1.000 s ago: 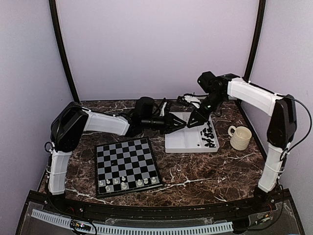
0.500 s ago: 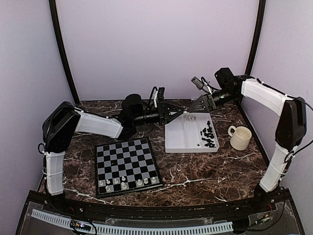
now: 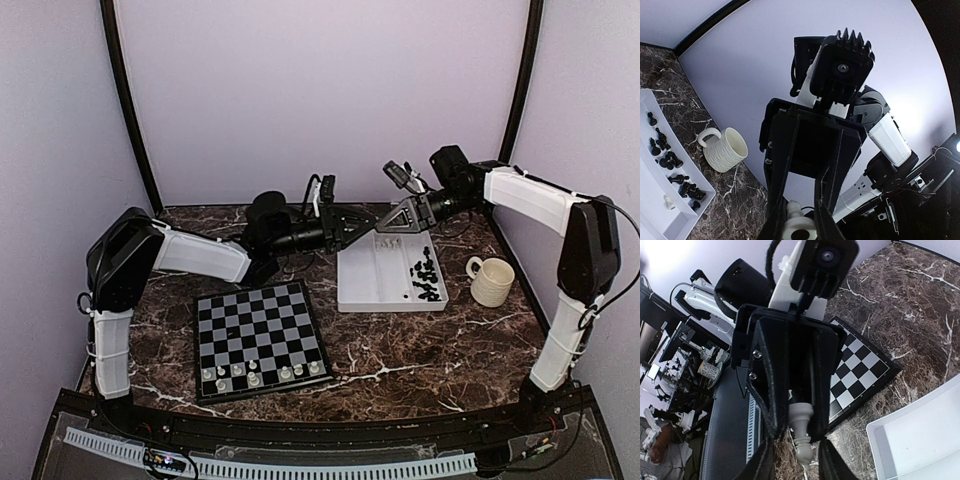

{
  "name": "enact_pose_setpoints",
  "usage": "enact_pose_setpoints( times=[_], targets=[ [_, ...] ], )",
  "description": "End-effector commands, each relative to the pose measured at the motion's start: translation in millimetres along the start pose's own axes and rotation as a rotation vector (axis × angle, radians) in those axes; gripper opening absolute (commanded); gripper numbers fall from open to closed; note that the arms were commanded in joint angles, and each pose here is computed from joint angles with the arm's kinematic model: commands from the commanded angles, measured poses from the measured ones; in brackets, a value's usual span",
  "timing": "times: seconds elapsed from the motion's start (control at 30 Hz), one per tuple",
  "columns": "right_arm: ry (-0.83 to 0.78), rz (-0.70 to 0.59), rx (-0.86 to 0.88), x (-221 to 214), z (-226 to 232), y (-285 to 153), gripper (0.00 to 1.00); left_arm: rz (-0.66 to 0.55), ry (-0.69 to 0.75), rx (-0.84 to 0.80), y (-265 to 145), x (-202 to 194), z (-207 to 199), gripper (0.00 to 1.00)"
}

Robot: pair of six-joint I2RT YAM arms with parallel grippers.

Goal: Set up the chess pieces on the board
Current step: Pass from the left arm to the right

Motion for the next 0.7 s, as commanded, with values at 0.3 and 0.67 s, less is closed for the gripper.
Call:
enact_pose_setpoints(
  times=[0.3,0.67],
  targets=[
    [-0.005,-0.015,0.026,2.7,6.3,1.3,0.27,-0.038,0.030,-0.043,-4.4,14.3,-19.3,0.08],
    [-0.012,-0.034,0.009,4.4,10.9,-7.2,0.23,-0.031,0.023,-0.003,-6.4,13.0,-16.3,0.06]
  ],
)
Point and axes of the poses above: each gripper's point midway between its finger pads, its own y axis out along the fingers, its own z axis along the line the jaws close on, x = y × z, the point moved 7 cm from there along -y, back along the fingers, and after that the axes turned 12 degrees about y, right-handed, at the moved point
